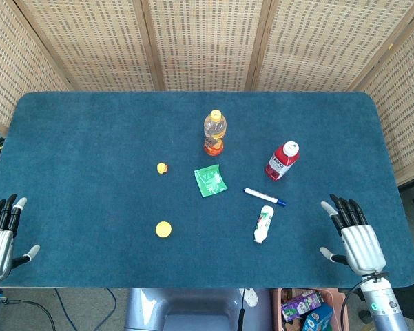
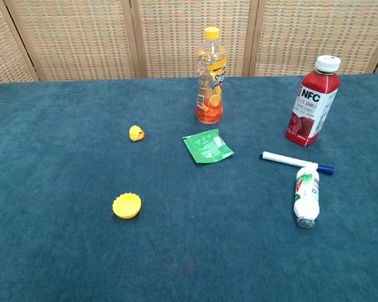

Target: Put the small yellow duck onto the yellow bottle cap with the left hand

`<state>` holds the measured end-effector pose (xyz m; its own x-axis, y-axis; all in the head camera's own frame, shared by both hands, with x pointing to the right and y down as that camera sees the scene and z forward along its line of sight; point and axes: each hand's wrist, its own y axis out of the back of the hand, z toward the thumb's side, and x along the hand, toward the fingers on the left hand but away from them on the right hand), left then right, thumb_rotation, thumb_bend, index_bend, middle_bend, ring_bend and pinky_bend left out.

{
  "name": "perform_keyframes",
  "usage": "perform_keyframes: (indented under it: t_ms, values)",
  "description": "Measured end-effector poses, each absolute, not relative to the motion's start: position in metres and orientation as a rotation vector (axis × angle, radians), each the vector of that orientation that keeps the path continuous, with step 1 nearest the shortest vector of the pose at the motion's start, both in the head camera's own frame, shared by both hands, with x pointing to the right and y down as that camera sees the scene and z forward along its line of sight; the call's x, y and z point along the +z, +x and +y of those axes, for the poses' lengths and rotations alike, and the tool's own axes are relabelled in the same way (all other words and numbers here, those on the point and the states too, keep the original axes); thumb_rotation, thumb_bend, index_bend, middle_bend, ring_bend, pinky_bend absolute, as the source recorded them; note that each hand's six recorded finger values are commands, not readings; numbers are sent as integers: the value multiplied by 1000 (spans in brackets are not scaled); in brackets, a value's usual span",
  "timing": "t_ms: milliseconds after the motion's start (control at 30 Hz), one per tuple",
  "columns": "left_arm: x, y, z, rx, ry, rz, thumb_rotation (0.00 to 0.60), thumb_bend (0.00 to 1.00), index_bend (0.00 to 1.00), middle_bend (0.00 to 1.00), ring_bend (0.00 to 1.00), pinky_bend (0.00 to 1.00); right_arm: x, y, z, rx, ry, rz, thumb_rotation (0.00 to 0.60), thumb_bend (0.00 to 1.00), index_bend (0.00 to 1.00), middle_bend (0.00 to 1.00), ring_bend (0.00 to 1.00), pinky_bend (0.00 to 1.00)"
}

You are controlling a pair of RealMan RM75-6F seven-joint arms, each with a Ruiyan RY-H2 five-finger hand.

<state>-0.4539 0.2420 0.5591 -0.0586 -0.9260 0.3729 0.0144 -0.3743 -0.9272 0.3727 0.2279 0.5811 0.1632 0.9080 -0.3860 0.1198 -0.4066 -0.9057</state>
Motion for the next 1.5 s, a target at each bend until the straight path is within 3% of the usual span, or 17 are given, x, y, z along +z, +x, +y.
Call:
perform_keyframes:
  t_ms: [1300, 1500]
  values:
    - [562, -450, 241, -1536, -1474, 1024, 600, 157, 0, 0, 0, 0, 582, 389, 221, 1359, -1658, -1055, 600, 0, 0, 0, 0, 0]
    - [565, -444, 231, -1509, -1500, 1027, 600, 157, 71, 0, 0, 0, 583, 390, 220, 1366, -1653, -1056, 600, 0, 0, 0, 0, 0]
